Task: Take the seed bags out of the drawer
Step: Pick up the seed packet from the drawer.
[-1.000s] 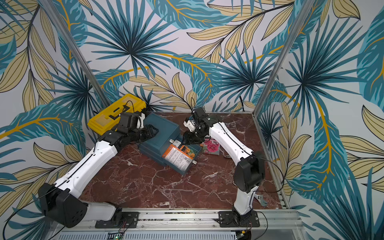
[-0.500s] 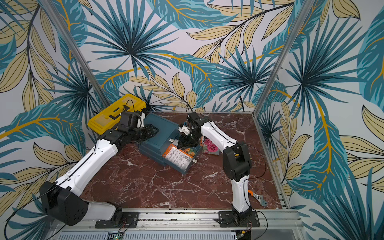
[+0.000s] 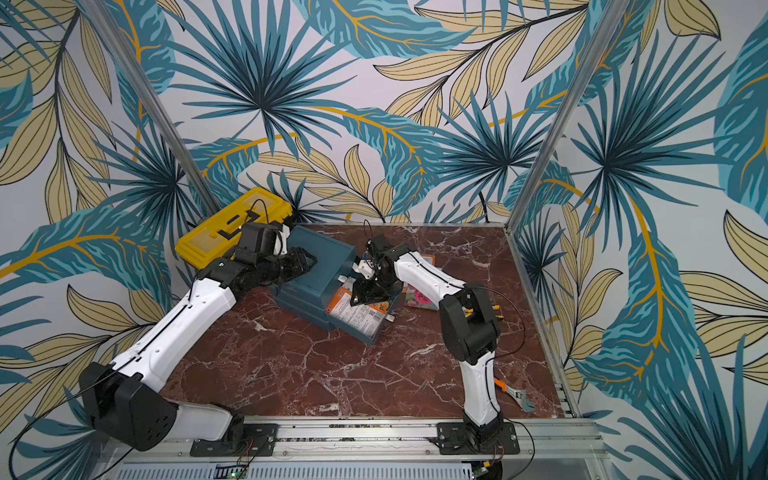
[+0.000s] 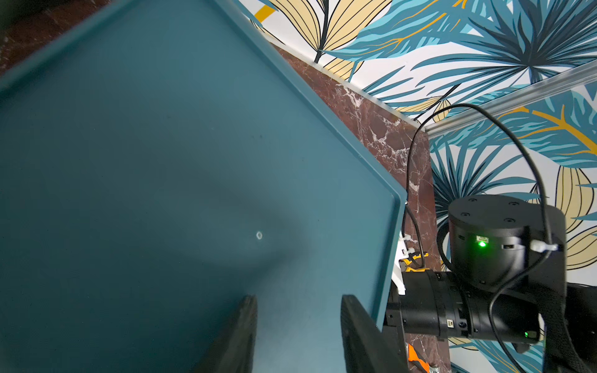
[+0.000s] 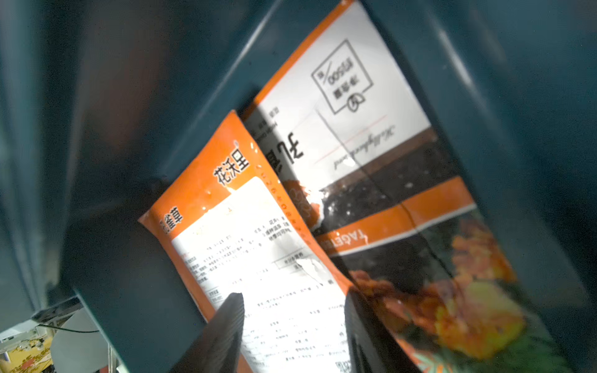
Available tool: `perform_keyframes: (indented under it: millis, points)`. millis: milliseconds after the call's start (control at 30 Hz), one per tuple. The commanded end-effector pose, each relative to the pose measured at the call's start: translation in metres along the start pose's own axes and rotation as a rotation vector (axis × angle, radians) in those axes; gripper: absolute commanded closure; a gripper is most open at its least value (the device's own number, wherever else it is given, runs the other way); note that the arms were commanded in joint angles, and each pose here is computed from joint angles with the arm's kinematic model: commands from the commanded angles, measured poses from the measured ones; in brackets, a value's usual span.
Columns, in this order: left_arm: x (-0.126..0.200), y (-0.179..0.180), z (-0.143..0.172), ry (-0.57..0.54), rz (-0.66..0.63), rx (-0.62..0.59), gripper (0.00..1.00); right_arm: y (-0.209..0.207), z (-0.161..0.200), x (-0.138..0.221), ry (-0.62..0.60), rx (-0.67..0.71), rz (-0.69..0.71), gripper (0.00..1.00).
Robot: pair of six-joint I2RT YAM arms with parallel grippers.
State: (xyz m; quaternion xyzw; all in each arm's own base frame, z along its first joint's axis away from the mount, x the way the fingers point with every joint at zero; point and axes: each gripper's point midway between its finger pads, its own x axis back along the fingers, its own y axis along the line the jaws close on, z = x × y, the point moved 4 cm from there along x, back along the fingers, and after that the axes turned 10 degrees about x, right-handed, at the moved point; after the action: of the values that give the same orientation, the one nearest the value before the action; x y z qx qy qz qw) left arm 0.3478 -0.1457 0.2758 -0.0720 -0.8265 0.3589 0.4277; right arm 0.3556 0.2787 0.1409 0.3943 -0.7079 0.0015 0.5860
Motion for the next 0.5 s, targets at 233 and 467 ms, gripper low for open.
perform_keyframes:
  millis: [233,467]
  points:
    - [-0.017,0.066,0.049,0.242,-0.287,0.078,0.53,-0.005,-0.01,0.022,-0.172,0.058,0.145,0.36]
    - [-0.012,0.065,0.049,0.24,-0.293,0.067,0.53,-0.003,-0.005,0.0,-0.094,0.048,0.048,0.37]
